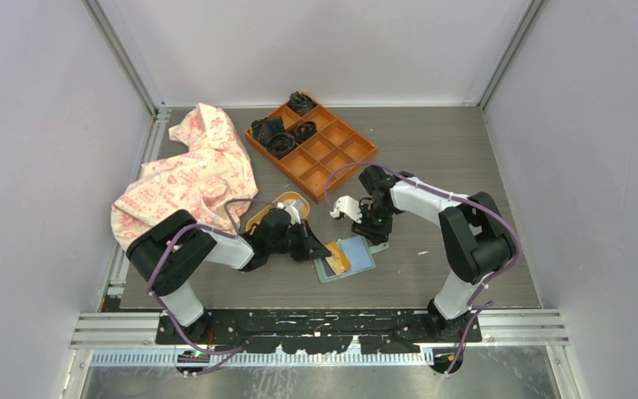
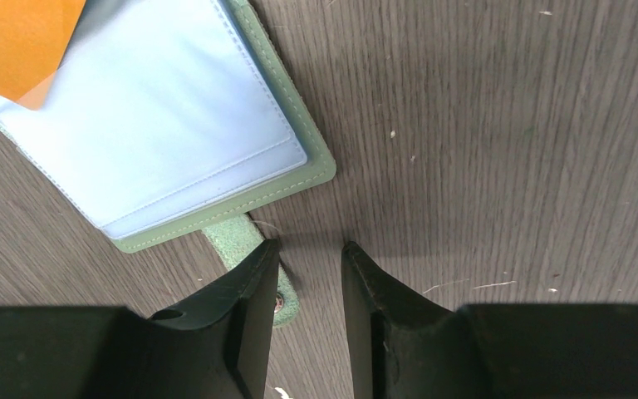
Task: Put the credit cards into the card holder
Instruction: Insert the credit card into the card slot.
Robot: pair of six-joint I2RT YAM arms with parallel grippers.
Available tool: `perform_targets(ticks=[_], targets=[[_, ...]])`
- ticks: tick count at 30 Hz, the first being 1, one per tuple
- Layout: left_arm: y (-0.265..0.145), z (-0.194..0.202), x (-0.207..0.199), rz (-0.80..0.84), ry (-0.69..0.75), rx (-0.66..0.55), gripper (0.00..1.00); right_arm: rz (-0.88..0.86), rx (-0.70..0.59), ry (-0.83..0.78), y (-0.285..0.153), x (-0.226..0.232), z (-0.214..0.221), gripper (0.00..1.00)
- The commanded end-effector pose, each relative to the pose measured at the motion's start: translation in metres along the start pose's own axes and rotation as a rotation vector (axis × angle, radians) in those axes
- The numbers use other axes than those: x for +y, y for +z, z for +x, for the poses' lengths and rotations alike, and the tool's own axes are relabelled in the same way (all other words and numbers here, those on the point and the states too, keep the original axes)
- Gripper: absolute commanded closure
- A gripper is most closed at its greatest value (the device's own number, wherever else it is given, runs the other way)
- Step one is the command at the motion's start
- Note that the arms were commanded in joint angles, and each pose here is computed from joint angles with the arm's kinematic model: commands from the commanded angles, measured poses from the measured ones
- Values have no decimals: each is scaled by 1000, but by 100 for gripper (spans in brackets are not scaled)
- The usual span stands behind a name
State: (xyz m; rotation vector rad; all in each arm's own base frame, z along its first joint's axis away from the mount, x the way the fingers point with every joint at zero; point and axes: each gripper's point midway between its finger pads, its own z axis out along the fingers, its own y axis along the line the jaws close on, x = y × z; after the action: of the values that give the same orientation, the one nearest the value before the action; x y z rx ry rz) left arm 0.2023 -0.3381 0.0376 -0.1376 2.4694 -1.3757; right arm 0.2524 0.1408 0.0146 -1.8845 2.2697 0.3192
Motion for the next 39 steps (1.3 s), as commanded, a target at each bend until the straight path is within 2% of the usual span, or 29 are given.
perform_targets(ticks=[1,39], targets=[[-4,0,1,-43,22,22,100,-15,9,-16,1,0,-2,61],[18,11,11,-127,-43,156,100,-16,8,-33,0,3,-6,61]])
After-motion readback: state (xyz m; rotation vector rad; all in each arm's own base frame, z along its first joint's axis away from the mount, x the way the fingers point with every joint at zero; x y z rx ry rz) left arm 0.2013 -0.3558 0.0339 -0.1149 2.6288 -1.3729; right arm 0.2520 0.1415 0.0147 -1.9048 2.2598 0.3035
